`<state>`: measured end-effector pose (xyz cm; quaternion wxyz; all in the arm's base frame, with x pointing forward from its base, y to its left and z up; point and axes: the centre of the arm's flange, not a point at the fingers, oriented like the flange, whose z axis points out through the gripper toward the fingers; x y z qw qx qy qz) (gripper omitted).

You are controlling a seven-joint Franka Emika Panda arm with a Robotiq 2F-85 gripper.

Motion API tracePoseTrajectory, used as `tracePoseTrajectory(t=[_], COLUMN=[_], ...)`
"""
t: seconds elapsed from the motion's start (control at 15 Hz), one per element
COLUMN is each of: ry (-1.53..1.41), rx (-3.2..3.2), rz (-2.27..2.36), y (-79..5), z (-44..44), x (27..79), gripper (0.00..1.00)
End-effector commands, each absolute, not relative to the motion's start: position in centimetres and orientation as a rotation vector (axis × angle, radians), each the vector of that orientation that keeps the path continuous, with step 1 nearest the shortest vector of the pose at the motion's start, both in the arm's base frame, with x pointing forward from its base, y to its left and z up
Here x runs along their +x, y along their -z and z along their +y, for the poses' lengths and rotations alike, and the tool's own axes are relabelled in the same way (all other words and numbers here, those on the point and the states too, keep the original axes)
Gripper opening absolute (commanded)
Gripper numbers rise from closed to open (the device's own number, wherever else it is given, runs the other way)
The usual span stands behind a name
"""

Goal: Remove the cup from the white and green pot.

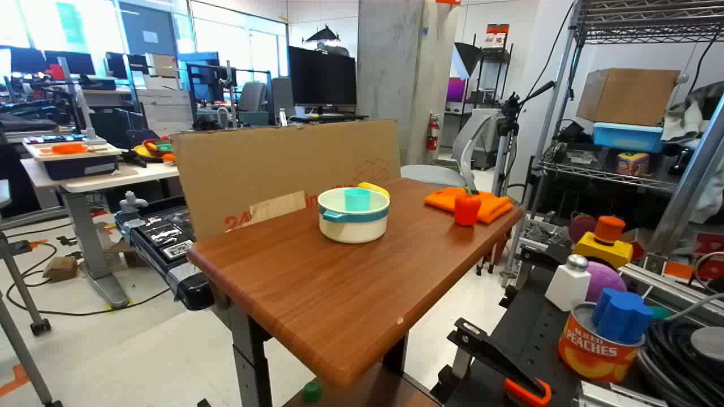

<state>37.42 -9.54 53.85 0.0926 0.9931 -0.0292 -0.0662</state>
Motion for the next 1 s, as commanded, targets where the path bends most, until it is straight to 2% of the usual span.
tracePoseTrajectory(t=[0.0, 0.67, 0.93], ry=[0.195, 0.194, 0.31], rx=[2.948, 2.948, 2.922], rz=[-0.087, -0.087, -0.243], y=[-53.9, -53.9, -52.9], z=[-9.5, -9.5, -7.7], x=[37.4, 37.4, 42.7], gripper=[1.0, 1.0, 1.0])
